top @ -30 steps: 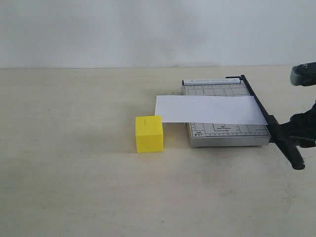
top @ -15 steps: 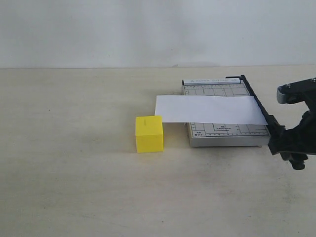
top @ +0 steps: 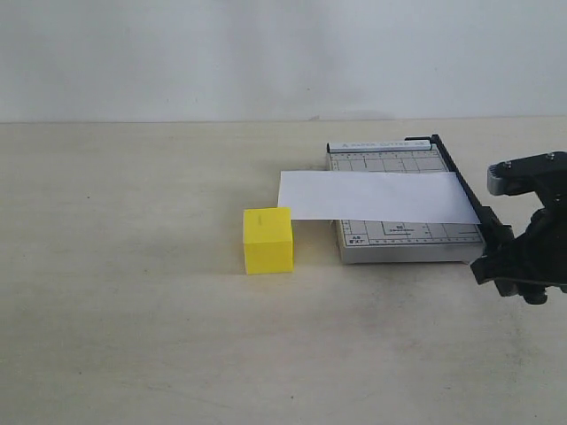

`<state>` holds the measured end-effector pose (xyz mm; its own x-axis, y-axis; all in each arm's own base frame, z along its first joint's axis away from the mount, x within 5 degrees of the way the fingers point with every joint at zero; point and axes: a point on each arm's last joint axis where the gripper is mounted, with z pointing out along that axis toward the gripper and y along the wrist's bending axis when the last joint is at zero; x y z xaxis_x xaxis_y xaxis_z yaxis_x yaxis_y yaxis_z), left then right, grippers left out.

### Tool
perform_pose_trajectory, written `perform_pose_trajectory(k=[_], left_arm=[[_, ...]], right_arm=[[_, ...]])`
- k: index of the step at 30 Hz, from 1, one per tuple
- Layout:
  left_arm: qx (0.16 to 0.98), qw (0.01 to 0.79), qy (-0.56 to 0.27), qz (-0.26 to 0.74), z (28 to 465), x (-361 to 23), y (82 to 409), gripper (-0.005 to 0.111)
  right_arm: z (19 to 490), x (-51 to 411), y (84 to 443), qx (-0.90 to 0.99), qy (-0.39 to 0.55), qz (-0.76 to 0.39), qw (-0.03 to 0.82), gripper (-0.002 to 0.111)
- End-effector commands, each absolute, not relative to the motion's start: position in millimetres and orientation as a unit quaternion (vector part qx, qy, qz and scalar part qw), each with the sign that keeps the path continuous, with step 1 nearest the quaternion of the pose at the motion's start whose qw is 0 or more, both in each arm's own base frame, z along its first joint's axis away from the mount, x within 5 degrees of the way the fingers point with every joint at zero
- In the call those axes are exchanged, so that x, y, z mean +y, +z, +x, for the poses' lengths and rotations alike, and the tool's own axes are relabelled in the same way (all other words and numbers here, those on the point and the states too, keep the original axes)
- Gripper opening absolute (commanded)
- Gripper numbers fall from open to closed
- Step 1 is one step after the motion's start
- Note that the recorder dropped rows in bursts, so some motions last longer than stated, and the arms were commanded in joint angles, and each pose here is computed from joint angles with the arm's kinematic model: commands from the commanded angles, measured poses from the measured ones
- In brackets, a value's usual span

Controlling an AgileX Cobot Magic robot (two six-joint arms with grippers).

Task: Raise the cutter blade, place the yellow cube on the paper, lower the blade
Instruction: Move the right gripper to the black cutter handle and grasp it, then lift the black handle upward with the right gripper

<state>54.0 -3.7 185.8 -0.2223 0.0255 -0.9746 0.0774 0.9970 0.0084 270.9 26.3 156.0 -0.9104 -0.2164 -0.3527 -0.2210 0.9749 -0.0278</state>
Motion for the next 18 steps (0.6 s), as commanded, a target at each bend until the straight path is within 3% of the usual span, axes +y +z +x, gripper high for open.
perform_pose_trajectory(k=[1, 3, 4, 12, 18], left_arm=[[0.779, 0.625, -0.022, 0.035, 54.1, -4.0, 185.5, 0.005], [0.779, 0.625, -0.022, 0.035, 54.1, -4.0, 185.5, 0.005], [0.779, 0.625, -0.022, 0.035, 54.1, -4.0, 185.5, 0.005], [0.779, 0.625, -0.022, 0.035, 54.1, -4.0, 185.5, 0.005], [0.779, 0.625, -0.022, 0.035, 54.1, -4.0, 185.5, 0.005]], right_arm=[[271.7, 26.6, 156.6, 0.977, 0.007, -0.116, 0.178, 0.017], [271.7, 26.6, 156.6, 0.977, 0.007, -0.116, 0.178, 0.001], [272.2, 26.6, 156.7, 0.977, 0.006, -0.116, 0.18, 0.0], [272.3, 26.6, 172.7, 0.969, 0.005, -0.116, 0.218, 0.001], [278.1, 27.3, 219.9, 0.949, 0.003, -0.115, 0.293, 0.001]])
